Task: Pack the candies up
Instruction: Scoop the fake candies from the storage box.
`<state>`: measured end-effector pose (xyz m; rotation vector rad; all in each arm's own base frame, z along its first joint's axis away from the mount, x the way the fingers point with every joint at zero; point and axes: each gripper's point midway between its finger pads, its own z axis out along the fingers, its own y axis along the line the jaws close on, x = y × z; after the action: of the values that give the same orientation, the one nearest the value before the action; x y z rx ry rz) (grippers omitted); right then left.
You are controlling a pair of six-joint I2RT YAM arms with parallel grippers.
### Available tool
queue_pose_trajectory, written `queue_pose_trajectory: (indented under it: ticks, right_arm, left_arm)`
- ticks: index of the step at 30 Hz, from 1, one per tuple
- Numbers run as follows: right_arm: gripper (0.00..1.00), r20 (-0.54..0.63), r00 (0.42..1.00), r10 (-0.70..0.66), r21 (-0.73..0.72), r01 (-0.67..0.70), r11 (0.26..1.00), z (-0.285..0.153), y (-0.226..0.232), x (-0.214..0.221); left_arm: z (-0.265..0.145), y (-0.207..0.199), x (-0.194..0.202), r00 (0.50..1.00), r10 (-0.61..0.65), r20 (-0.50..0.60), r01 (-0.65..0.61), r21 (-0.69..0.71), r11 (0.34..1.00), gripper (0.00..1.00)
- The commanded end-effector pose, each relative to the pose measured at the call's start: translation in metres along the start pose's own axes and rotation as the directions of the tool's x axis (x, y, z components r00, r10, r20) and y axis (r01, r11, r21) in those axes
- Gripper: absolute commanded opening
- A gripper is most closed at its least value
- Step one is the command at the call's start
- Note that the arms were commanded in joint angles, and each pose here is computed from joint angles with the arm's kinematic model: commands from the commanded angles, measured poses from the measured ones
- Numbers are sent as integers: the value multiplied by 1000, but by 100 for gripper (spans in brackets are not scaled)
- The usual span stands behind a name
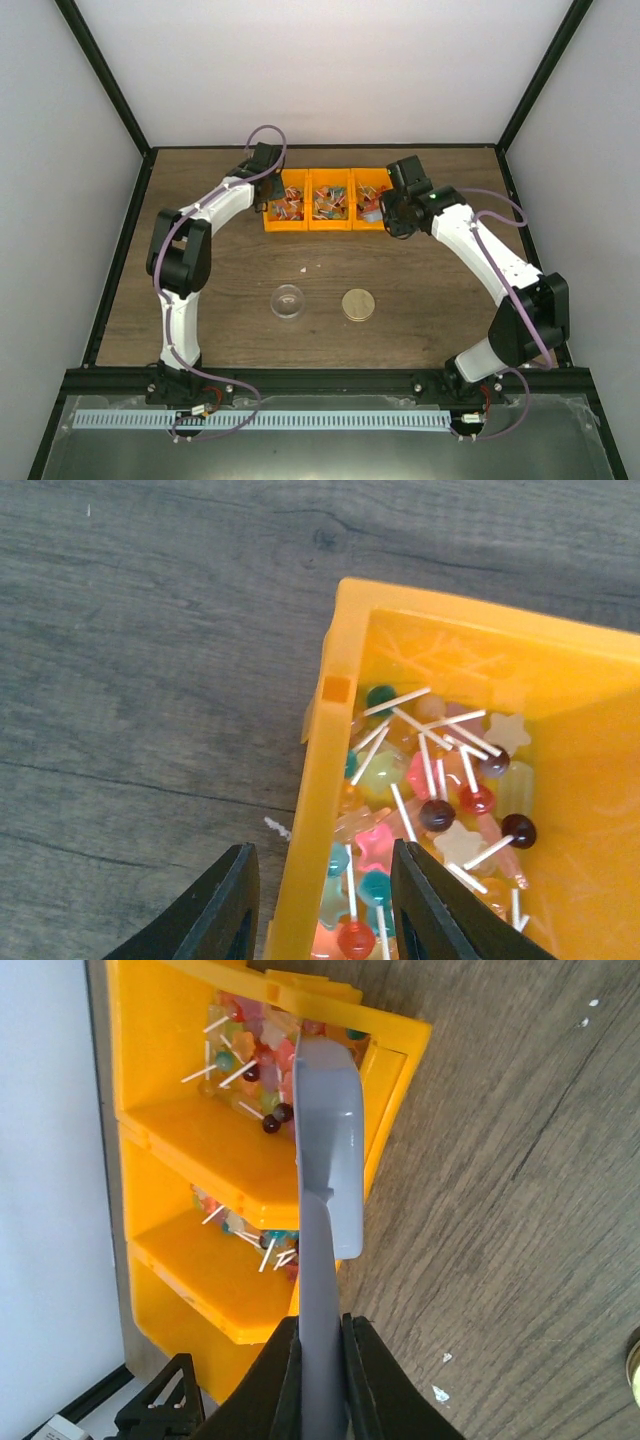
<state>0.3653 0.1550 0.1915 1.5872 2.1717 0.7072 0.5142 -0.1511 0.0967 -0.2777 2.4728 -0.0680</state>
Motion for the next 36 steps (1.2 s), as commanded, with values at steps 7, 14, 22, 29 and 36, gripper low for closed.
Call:
queue_pose_trajectory:
  ticks: [7,14,22,29,36]
  right_arm:
    - [1,10,999,45,-2,-45,999,9,-16,0]
    - [1,4,999,41,40,-41,998,13,-13,2]
    - [1,37,998,45,26,-46,999,9,-6,-4]
    - [1,56,997,59,-7,-58,998,1,15,-14]
    - [1,32,998,46,42,-48,998,11,19,-10]
  left_arm:
    - [6,17,24,998,47,-39,-50,-68,996,41]
    - [6,14,34,996,64,-63,-68,-55,996,10]
    - [3,8,46,993,83,-84,-85,-13,996,4]
    - [-3,7,58,985,118,-127,-117,16,993,4]
    - [-19,1,77,972,161,-169,-149,77,986,4]
